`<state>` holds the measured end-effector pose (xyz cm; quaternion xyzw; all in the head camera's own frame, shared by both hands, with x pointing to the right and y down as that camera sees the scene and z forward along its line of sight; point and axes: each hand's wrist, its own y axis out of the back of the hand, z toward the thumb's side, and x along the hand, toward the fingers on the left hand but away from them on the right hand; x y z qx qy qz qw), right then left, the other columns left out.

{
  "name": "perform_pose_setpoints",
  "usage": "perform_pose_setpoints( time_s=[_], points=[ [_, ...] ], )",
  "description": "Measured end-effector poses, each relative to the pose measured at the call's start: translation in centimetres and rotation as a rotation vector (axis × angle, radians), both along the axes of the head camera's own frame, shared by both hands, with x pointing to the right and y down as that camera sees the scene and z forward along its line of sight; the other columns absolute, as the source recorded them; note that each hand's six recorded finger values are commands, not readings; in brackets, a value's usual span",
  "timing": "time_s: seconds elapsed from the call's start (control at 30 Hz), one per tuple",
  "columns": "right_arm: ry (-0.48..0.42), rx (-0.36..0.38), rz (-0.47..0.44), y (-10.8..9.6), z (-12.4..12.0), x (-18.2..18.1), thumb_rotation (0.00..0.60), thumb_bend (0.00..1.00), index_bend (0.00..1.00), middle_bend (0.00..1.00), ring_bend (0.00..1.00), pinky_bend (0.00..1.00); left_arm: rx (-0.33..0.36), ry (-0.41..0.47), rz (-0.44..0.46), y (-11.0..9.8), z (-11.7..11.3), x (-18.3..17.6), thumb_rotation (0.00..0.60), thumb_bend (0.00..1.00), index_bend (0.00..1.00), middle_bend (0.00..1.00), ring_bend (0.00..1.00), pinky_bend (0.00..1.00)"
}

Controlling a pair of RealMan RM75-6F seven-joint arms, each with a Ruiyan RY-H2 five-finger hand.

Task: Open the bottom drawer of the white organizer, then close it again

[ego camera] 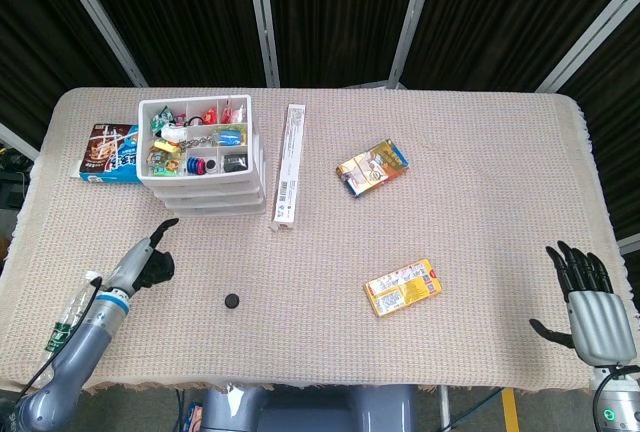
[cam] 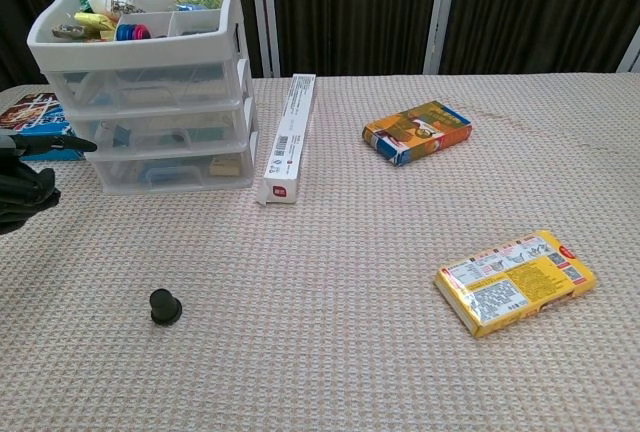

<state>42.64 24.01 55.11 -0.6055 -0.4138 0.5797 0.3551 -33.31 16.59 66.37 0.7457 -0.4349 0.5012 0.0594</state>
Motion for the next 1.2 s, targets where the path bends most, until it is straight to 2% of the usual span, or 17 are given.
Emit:
perform_pose_setpoints(
  time_s=[0.2, 0.5, 0.87, 1.07, 1.2],
  points=[
    [-0.003, 0.0, 0.0, 0.0, 0.0, 0.0, 0.6, 0.0, 0.04, 0.0, 0.0, 0.0, -0.045, 0.106, -0.128, -0.9, 1.1, 1.9, 0.6, 0.85, 0.0, 0.91, 0.84, 0.78],
    [-0.006, 0.0, 0.001, 0.0, 0.0, 0.0, 0.6, 0.0, 0.04, 0.0, 0.0, 0.0, -0.087, 0.196, -0.212, -1.9, 2.5, 3.6, 0.6, 0.85, 0.0, 0.91, 0.84, 0.78],
    [-0.009, 0.0, 0.0, 0.0, 0.0, -0.1, 0.6, 0.0, 0.04, 0.0, 0.0, 0.0, -0.121, 0.271, -0.261, -2.4, 3.5, 4.9, 0.6, 0.85, 0.0, 0.91, 0.84, 0.78],
    [-0.008, 0.001, -0.001, 0.0, -0.1, -0.1, 0.6, 0.0, 0.04, 0.0, 0.0, 0.0, -0.18, 0.344, -0.303, -2.4, 3.8, 5.8, 0.6, 0.85, 0.0, 0.91, 0.84, 0.78],
    [-0.008, 0.002, -0.003, 0.0, -0.1, -0.1, 0.6, 0.0, 0.04, 0.0, 0.0, 0.0, -0.186, 0.365, -0.316, -2.8, 4.0, 6.1, 0.6, 0.86, 0.0, 0.91, 0.84, 0.78]
  ],
)
